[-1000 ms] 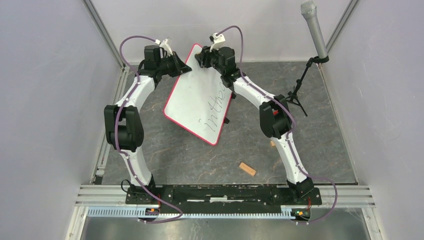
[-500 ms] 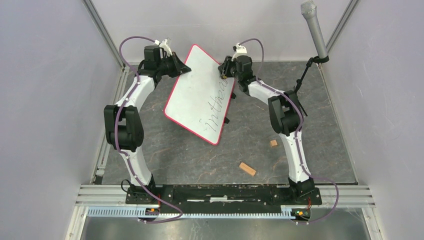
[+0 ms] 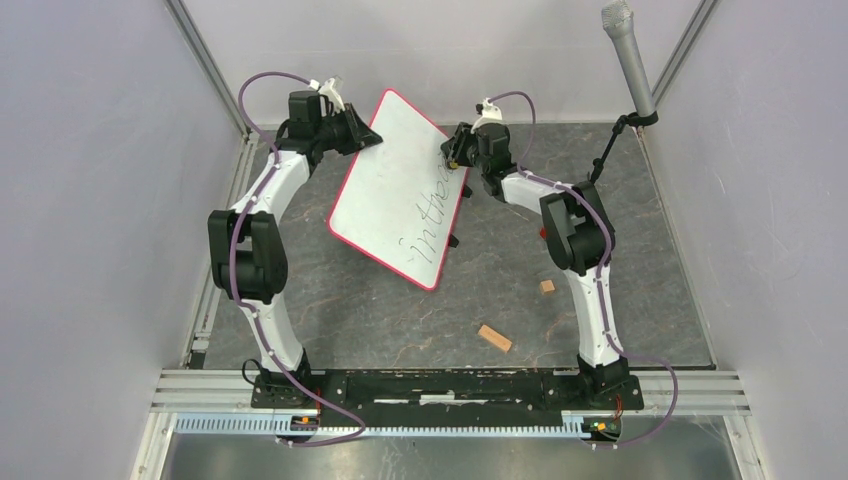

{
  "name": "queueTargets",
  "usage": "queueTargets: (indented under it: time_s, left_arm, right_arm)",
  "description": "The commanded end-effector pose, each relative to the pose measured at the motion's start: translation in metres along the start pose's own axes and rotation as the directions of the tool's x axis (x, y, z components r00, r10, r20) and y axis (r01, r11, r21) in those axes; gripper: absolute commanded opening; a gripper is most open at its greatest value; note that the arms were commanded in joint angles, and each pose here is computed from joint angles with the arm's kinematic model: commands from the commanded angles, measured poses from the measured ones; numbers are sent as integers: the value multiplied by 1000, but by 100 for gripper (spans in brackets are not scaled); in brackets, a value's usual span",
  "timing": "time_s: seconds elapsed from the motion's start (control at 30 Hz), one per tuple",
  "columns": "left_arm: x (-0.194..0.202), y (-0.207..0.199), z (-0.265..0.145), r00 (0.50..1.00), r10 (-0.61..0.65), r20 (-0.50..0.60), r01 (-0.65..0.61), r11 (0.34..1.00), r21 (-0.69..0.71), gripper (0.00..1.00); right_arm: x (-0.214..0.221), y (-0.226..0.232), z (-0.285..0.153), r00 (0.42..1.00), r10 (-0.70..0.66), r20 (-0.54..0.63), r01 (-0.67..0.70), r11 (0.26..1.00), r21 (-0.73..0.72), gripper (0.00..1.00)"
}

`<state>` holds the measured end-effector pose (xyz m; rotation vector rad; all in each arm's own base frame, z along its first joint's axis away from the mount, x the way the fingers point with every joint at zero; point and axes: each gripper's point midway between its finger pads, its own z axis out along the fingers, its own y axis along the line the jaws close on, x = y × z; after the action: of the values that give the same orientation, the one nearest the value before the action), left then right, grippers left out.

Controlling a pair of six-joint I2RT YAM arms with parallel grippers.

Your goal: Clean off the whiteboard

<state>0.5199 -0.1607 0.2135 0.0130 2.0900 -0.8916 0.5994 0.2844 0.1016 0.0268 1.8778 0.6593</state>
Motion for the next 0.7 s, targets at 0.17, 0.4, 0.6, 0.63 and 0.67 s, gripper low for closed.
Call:
queueTargets:
  time_s: [0.17,0.4,0.6,0.63,0.67]
  left_arm:
    - [-29,-8,-20,995,74,61,-69,994,-90,65]
    - [-40,-1,-46,991,99,91,-77,971,-225,86]
    - [-22,2,-60,997,38,61,-21,964,-265,100]
    - [-17,4,-63,998,34,44,-21,960,-279,100]
    - [-11,5,-65,999,37,24,-29,958,-284,100]
  right_arm:
    - [20,44,-36,985,-119,-128,106,989,-103,69]
    - [4,41,-43,981,-167,-101,152,977,-148,90]
    - [-7,38,-47,976,-196,-90,180,970,-162,98]
    - [-9,38,-48,976,-196,-90,180,970,-166,98]
    - [-10,36,-49,976,-198,-91,181,969,-166,98]
